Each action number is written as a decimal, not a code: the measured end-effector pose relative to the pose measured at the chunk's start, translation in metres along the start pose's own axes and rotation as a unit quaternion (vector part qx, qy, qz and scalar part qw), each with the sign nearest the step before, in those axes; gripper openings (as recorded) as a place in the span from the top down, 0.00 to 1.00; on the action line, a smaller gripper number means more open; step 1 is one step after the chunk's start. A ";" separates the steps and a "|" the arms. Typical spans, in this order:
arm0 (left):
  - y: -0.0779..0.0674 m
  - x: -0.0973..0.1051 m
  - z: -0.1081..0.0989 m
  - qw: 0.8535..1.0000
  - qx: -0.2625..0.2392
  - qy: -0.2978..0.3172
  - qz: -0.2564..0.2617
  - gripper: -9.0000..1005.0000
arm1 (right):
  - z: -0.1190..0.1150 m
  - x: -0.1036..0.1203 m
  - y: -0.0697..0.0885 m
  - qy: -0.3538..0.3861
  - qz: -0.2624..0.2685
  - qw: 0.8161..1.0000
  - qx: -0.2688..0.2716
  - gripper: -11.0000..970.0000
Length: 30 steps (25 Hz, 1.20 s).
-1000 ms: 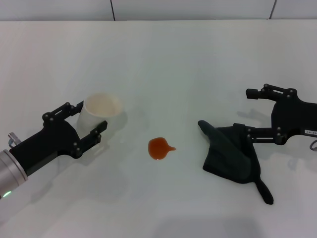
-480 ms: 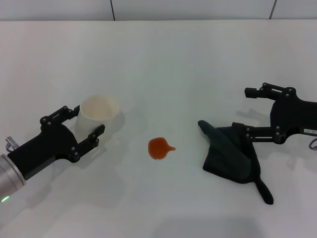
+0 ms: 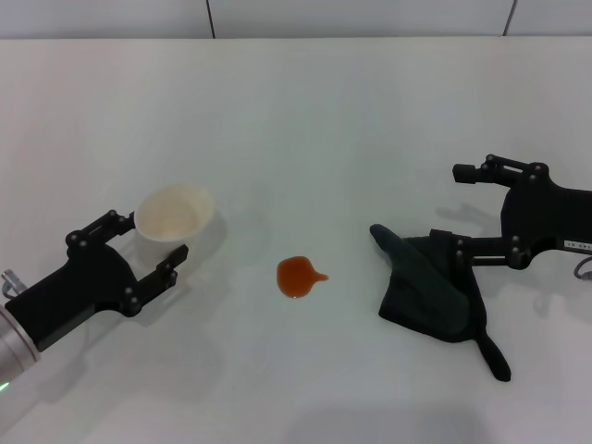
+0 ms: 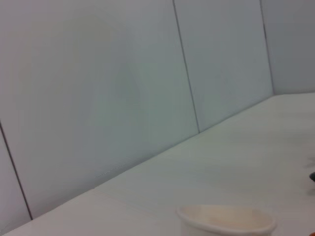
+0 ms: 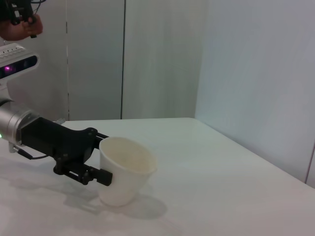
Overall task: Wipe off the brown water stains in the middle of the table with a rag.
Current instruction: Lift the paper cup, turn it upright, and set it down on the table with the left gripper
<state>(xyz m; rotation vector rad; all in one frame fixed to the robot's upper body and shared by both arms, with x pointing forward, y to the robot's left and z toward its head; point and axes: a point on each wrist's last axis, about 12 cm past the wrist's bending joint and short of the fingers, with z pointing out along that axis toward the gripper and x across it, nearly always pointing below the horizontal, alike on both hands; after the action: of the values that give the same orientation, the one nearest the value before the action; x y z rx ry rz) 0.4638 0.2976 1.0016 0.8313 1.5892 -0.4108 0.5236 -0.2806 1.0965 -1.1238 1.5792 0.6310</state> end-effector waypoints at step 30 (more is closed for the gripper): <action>-0.011 0.013 -0.026 0.999 -0.020 0.015 -0.038 0.11 | 0.010 -0.005 0.004 -0.008 -0.002 1.000 -0.009 0.10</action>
<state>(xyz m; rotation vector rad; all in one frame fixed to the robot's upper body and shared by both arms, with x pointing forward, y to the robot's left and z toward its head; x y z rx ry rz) 0.4378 0.3115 0.9928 0.7519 1.6545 -0.4207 0.5248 -0.2688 1.0976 -1.1327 1.5604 0.6516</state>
